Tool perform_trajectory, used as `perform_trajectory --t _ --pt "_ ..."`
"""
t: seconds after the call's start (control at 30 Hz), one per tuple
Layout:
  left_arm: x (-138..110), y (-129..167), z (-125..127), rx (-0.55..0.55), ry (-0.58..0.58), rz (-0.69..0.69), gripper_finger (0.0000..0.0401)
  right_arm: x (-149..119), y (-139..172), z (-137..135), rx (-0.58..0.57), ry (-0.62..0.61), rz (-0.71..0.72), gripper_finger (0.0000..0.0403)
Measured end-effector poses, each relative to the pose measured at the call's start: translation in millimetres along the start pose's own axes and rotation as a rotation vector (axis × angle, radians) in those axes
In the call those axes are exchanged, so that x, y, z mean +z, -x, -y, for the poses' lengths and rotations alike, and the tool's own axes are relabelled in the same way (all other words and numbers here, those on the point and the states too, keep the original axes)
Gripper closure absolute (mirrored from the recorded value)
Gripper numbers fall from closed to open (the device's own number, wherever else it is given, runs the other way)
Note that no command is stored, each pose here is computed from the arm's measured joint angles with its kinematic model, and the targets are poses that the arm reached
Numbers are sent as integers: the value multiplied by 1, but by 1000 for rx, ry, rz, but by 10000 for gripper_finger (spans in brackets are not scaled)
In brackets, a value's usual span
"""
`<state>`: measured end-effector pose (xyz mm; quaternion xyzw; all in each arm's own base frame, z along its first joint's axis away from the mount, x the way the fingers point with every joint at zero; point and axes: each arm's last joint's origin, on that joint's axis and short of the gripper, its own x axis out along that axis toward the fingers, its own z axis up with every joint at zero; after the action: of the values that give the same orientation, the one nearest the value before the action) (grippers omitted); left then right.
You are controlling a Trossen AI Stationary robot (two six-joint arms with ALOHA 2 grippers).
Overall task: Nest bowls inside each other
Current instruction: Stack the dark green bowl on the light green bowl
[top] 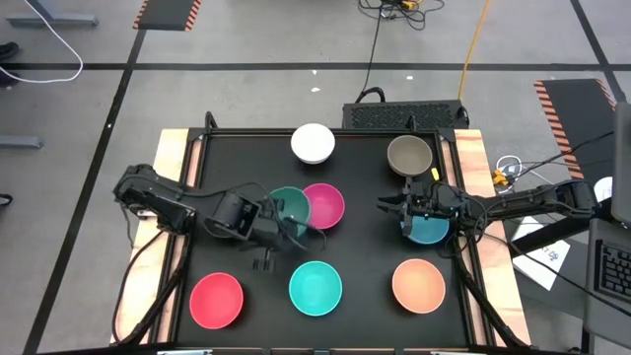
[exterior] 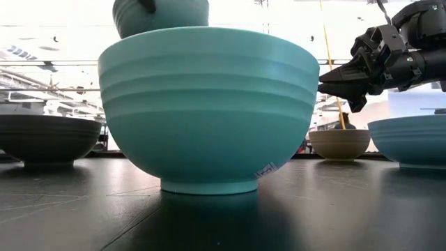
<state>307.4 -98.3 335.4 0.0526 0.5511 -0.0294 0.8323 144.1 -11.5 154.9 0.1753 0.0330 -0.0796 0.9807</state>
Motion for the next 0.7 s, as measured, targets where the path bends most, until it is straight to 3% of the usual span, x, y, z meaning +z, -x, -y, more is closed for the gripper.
perform_trajectory --t 0.7 --pt "16 -4 40 -180 9 135 401 0 0 0 0 5 0 281"
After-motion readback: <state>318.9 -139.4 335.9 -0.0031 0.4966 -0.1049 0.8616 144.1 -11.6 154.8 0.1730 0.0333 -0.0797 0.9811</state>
